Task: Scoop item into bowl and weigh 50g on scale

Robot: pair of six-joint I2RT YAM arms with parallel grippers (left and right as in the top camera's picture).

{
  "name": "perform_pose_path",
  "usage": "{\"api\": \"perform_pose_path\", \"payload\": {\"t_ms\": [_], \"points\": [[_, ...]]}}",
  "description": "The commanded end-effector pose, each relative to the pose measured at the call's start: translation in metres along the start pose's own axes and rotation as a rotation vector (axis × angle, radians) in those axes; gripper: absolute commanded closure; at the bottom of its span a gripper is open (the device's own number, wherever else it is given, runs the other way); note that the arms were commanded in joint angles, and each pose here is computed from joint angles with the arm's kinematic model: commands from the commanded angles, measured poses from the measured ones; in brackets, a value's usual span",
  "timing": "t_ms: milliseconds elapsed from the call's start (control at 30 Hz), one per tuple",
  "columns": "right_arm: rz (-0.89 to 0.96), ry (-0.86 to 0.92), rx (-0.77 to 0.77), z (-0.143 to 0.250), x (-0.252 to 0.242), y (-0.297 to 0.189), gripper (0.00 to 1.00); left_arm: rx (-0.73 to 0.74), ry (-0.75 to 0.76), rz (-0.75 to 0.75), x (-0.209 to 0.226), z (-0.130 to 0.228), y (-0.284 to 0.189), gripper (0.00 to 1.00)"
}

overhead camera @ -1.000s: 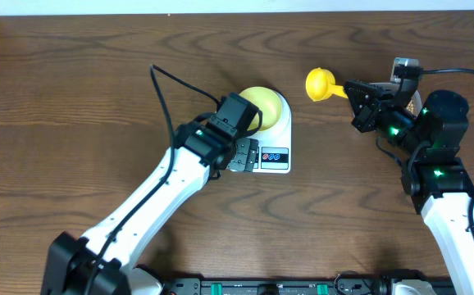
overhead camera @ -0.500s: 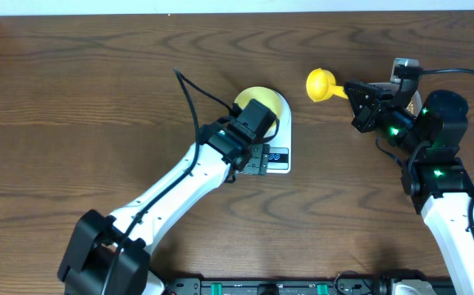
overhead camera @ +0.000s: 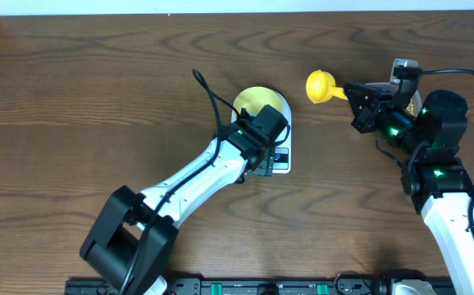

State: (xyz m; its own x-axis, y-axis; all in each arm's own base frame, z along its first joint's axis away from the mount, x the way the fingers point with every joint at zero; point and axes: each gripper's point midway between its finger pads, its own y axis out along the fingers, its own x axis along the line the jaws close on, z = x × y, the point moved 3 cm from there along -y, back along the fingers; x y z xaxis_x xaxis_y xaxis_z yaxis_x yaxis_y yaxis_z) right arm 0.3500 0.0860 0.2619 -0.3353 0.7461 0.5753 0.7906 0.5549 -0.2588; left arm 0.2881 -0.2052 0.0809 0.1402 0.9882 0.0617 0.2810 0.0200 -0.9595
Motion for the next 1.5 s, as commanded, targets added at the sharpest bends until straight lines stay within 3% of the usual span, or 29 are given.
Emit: {"api": "perform_pose_path", "payload": {"t_ms": [0, 733, 1467], "points": [[-0.002, -0.019, -0.03, -0.011, 0.005, -0.003, 0.99, 0.001, -0.016, -0.041, 0.003, 0.0, 0.01, 0.11], [-0.002, -0.018, -0.029, -0.01, 0.005, -0.003, 0.99, -0.071, 0.019, 0.004, -0.009, -0.017, 0.018, 0.11], [0.0, -0.016, -0.026, -0.01, 0.004, -0.003, 0.99, -0.052, 0.029, -0.008, -0.012, -0.015, 0.037, 0.11]]}}
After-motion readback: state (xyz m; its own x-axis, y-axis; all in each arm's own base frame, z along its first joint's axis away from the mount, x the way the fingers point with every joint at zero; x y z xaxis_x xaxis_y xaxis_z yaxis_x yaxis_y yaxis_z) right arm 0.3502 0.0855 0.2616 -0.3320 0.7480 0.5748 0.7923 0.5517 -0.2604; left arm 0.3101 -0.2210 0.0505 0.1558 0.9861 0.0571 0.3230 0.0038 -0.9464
